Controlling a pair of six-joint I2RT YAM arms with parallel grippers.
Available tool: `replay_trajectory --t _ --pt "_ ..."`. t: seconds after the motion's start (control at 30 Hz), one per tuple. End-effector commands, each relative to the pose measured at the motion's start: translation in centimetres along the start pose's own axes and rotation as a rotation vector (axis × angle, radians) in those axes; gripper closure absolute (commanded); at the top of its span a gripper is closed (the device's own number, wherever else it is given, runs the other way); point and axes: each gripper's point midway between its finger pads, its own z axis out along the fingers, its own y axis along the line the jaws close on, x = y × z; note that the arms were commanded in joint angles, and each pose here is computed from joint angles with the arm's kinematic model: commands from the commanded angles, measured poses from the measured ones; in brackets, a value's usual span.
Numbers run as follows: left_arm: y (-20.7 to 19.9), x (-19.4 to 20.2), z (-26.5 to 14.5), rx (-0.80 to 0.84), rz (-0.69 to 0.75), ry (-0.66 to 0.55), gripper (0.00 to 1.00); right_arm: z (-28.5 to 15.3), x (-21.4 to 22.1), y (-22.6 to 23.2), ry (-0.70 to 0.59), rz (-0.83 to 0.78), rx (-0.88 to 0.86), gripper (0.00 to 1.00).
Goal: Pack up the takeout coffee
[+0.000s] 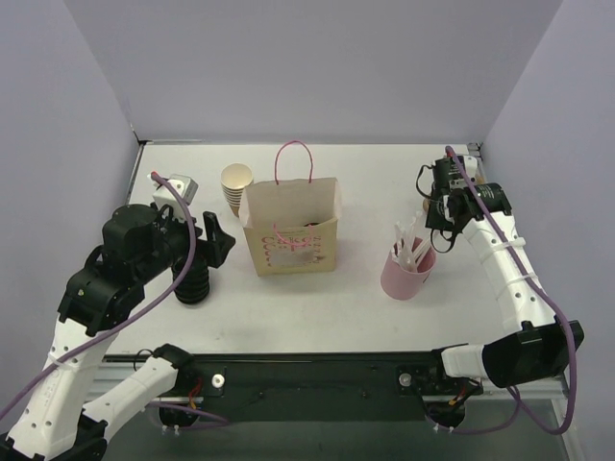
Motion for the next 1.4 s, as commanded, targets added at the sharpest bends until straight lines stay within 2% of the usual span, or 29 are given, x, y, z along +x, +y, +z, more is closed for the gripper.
replay_trajectory --t 0.0,0.13,0.17,0.23,0.57,0.73,0.87,0.97,1.0,1.1,1.23,1.37 --pt "0.1 -0.1 0.0 -0.008 -0.005 -0.009 0.11 0.6 -0.1 -0.3 0.001 -0.003 0.015 0.72" --pt "0.1 -0.2 0.2 -0.005 -0.005 -0.010 0.11 0.7 0.1 -0.5 0.004 -0.010 0.019 0.87" --pt "0.1 -0.1 0.2 -0.006 -0.003 -0.009 0.11 0.7 0.2 -0.6 0.006 -0.016 0.025 0.93" --pt "0.1 -0.2 0.3 -0.005 0.000 -0.009 0.11 0.4 0.2 -0.8 -0.003 -0.018 0.028 0.96" --pt "-0.2 -0.2 0.8 0.013 -0.001 -0.010 0.11 -3.6 -0.6 -2.4 -0.061 0.012 0.018 0.99" --pt "-0.5 0.0 1.1 0.031 -0.018 -0.012 0.11 -6.1 -2.1 -3.5 -0.137 0.023 0.016 0.96" --pt "-0.6 -0.2 1.1 0.039 -0.015 -0.019 0.11 -8.5 -3.2 -3.8 -0.162 0.041 -0.008 0.98" --pt "-0.5 -0.6 0.9 0.030 -0.006 -0.028 0.12 -12.8 -6.4 -4.7 -0.289 0.094 -0.032 0.99" --pt "-0.4 -0.7 1.0 0.023 -0.001 -0.032 0.11 -15.3 -8.2 -5.4 -0.375 0.125 -0.048 0.99" --pt "-0.1 -0.7 1.0 0.011 0.008 -0.041 0.11 -18.5 -11.0 -5.5 -0.487 0.154 -0.104 1.00" --pt "0.2 -1.4 0.9 -0.009 0.018 -0.069 0.11 -23.7 -15.5 -2.4 -0.691 0.187 -0.348 1.00" --pt "0.4 -1.9 0.9 -0.019 0.020 -0.091 0.11 -26.7 -17.8 3.2 -0.794 0.141 -0.581 1.00"
